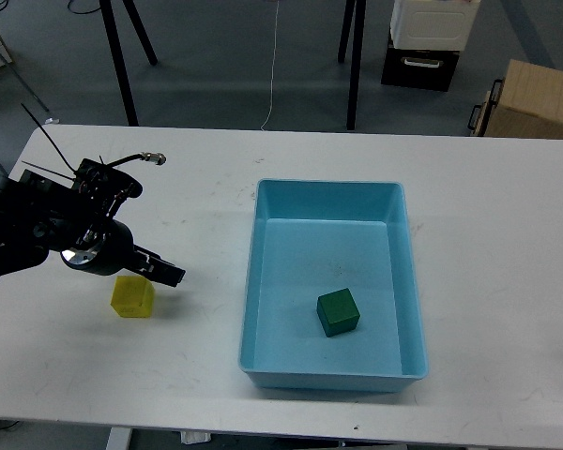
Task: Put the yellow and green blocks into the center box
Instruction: 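Lower the left gripper and grasp the yellow cube, then lift the yellow cube and carry it over the blue bin, then lower the yellow cube beside the green cube and open the left gripper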
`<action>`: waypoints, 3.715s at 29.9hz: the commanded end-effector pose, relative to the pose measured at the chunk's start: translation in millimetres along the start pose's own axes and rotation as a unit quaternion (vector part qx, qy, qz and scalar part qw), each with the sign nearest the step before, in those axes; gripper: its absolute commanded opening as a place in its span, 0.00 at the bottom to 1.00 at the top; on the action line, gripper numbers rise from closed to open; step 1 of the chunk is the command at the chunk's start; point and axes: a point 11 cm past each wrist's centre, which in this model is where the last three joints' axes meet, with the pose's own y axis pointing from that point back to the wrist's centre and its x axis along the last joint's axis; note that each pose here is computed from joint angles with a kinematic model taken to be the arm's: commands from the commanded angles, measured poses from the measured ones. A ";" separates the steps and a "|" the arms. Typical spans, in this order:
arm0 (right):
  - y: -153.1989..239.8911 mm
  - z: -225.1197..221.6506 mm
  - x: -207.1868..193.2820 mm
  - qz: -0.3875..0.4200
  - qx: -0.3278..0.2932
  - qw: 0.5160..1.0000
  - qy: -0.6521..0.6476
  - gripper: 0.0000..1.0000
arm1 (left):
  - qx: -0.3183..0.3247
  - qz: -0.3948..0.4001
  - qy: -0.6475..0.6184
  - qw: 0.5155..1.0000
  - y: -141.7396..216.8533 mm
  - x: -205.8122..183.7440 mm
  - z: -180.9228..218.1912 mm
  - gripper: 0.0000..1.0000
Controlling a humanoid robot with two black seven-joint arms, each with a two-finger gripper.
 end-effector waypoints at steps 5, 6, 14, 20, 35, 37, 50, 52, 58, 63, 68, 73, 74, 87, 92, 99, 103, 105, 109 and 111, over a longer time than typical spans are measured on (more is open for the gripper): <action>0.6 0.7 0.7 0.002 -0.002 1.000 0.000 1.00 | 0.012 -0.011 0.018 1.000 -7.2 -14.1 -13.4 1.00; 0.6 0.7 0.7 0.002 -0.002 1.000 0.000 1.00 | 0.012 -0.011 0.018 1.000 -7.2 -14.1 -13.4 1.00; 1.7 2.3 2.0 0.005 -0.006 1.000 0.007 1.00 | 0.034 -0.020 0.017 0.999 -4.2 -31.5 -32.9 1.00; 3.1 3.2 3.3 0.007 -0.004 1.000 0.004 1.00 | 0.034 -0.031 0.025 0.999 -7.6 -45.0 -35.7 1.00; 3.7 3.5 3.8 0.008 -0.004 1.000 0.004 1.00 | 0.016 -0.029 0.028 0.999 -4.7 -47.1 -32.5 0.98; 3.7 3.5 3.8 0.008 -0.004 1.000 0.004 1.00 | 0.019 -0.029 0.024 0.999 -4.2 -46.9 -33.5 0.96; 4.3 2.8 5.1 0.010 -0.003 1.000 0.004 1.00 | 0.052 -0.032 0.008 0.998 -2.5 -50.5 -40.4 0.07; 4.8 2.8 5.4 0.011 -0.003 1.000 0.004 1.00 | 0.052 -0.030 0.010 0.998 2.7 -51.4 -40.9 0.00; 5.2 3.8 5.7 0.011 -0.004 1.000 0.004 1.00 | -0.003 0.045 0.000 0.999 41.2 -2.0 -5.2 0.00; 3.7 4.1 4.1 0.010 -0.008 1.000 0.014 1.00 | -0.049 0.111 -0.006 0.993 80.8 66.1 36.8 0.00; 4.1 3.2 4.7 0.011 -0.007 1.000 0.014 1.00 | -0.096 0.122 -0.056 0.986 88.8 104.2 101.5 0.00; 5.6 2.5 7.4 0.015 -0.006 1.000 0.014 1.00 | -0.124 0.106 -0.105 0.981 70.7 114.9 154.4 0.00; 5.5 2.1 8.0 0.016 -0.005 1.000 0.014 1.00 | -0.130 0.100 -0.109 0.981 66.8 113.6 161.9 0.00; 4.1 1.2 11.8 0.021 -0.006 0.999 0.024 1.00 | -0.157 0.049 -0.185 0.969 19.0 104.3 247.9 0.00; 7.2 -2.4 17.1 0.030 -0.001 0.999 0.025 1.00 | -0.156 0.033 -0.187 0.969 -0.9 96.4 256.6 0.08; 7.8 -3.8 20.8 0.035 0.001 0.999 0.026 1.00 | -0.158 0.017 -0.162 0.974 -17.3 83.6 244.0 0.46; 7.7 -2.5 21.4 0.035 0.001 0.999 0.023 1.00 | -0.206 0.009 -0.143 0.968 -14.5 82.3 249.8 0.83; 7.2 -2.4 21.1 0.034 0.001 0.999 0.023 1.00 | -0.220 0.007 -0.140 0.966 -13.0 81.8 253.2 0.87; 7.7 -2.5 21.4 0.035 0.001 0.999 0.023 1.00 | -0.221 0.007 -0.141 0.965 -14.2 82.0 255.6 0.90; 7.7 -2.5 21.4 0.035 0.001 0.999 0.023 1.00 | -0.222 0.006 -0.142 0.965 -15.3 81.7 258.0 0.90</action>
